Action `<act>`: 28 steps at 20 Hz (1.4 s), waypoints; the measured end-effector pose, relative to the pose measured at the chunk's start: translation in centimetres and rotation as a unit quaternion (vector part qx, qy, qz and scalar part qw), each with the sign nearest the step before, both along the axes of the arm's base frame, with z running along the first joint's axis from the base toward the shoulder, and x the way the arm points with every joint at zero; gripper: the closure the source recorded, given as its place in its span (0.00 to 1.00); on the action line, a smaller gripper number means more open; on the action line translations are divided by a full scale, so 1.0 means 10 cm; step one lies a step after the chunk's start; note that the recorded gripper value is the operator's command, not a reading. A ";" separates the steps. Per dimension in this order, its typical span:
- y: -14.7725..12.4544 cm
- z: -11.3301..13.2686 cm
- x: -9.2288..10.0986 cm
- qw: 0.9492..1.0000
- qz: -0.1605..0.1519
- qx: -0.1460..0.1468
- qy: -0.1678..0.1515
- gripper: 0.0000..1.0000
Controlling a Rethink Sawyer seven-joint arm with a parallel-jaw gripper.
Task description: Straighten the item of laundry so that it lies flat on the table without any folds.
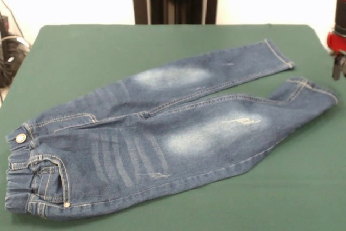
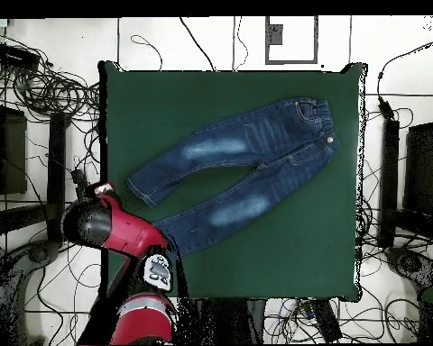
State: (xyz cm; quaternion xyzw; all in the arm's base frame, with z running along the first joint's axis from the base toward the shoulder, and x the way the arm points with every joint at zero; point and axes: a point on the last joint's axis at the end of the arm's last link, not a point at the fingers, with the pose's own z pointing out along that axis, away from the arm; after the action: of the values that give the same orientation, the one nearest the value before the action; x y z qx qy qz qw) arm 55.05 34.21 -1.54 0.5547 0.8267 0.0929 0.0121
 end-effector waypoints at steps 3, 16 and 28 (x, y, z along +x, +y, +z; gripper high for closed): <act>-0.06 0.01 -0.08 1.000 0.001 0.000 0.007 0.00; -0.81 0.32 -0.08 1.000 -0.002 -0.024 0.007 0.00; -1.28 0.32 -0.06 0.998 -0.013 -0.052 0.023 0.00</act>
State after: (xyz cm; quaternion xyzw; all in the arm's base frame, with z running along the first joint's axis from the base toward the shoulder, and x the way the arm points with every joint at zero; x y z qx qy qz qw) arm 54.43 21.39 1.61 0.5657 0.8234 0.0372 0.0231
